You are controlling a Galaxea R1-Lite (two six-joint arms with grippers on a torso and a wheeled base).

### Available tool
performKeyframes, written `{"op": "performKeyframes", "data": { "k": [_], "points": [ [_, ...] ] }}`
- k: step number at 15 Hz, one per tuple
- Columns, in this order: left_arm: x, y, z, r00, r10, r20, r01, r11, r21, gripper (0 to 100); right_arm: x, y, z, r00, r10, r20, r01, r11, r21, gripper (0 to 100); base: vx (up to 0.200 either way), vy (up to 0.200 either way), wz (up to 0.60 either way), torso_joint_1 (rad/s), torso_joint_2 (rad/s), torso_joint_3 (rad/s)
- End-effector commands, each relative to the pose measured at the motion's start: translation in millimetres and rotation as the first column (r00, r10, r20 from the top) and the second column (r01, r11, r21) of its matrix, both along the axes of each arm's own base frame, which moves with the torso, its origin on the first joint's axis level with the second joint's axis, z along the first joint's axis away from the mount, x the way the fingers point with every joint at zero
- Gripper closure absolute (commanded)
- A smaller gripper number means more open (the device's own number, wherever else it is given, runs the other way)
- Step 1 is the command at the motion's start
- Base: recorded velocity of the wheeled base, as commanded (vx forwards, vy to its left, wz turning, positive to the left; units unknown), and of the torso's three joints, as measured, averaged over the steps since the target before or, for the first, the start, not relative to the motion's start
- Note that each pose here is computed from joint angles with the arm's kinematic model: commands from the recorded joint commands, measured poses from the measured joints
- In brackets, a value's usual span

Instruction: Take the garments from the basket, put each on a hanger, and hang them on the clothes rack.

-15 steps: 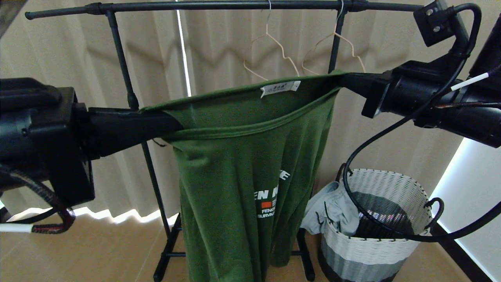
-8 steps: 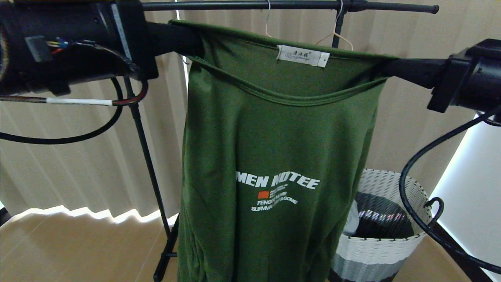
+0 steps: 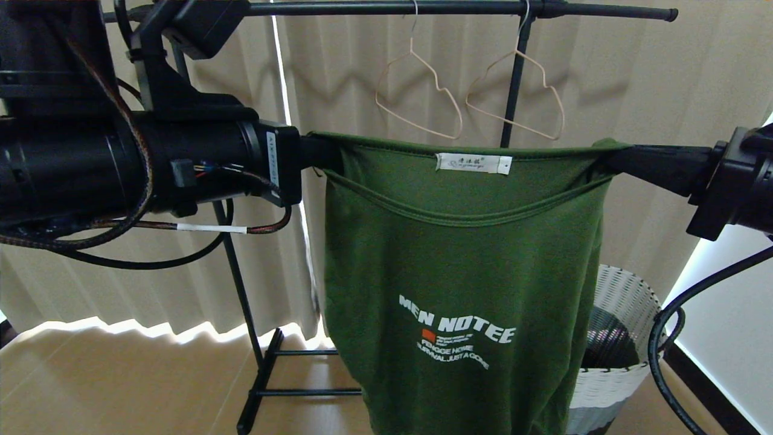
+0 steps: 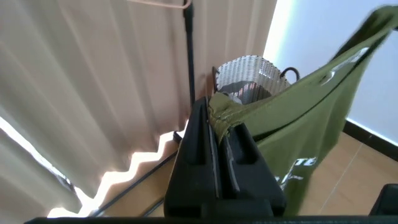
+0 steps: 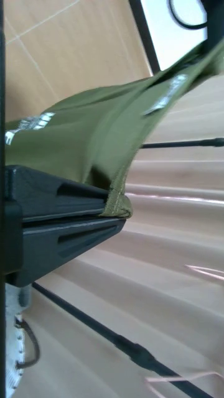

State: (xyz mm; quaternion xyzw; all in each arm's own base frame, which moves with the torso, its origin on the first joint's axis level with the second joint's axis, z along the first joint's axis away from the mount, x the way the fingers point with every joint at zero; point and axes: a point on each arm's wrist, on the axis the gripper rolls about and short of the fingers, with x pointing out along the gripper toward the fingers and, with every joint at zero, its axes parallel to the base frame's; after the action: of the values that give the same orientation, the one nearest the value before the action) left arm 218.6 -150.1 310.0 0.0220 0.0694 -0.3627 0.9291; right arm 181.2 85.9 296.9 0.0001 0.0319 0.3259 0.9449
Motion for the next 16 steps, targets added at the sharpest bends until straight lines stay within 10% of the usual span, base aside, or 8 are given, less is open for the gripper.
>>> {"op": "performKeyframes", "data": {
  "k": [1, 16],
  "points": [
    [0.7, -1.0, -0.9, 1.000, -0.001, -0.002, 0.001, 1.000, 0.002, 100, -0.9, -0.2, 3.2, 1.000, 0.001, 0.010, -0.001, 1.000, 0.005, 100, 0.000, 0.000, 0.00, 0.000, 0.00, 0.000],
    [5.0, -2.3, -5.8, 1.000, 0.007, -0.017, -0.007, 1.000, 0.011, 100, -2.0, -0.8, -5.4, 1.000, 0.000, -0.021, 0.000, 1.000, -0.014, 100, 0.000, 0.000, 0.00, 0.000, 0.00, 0.000]
  ]
}}
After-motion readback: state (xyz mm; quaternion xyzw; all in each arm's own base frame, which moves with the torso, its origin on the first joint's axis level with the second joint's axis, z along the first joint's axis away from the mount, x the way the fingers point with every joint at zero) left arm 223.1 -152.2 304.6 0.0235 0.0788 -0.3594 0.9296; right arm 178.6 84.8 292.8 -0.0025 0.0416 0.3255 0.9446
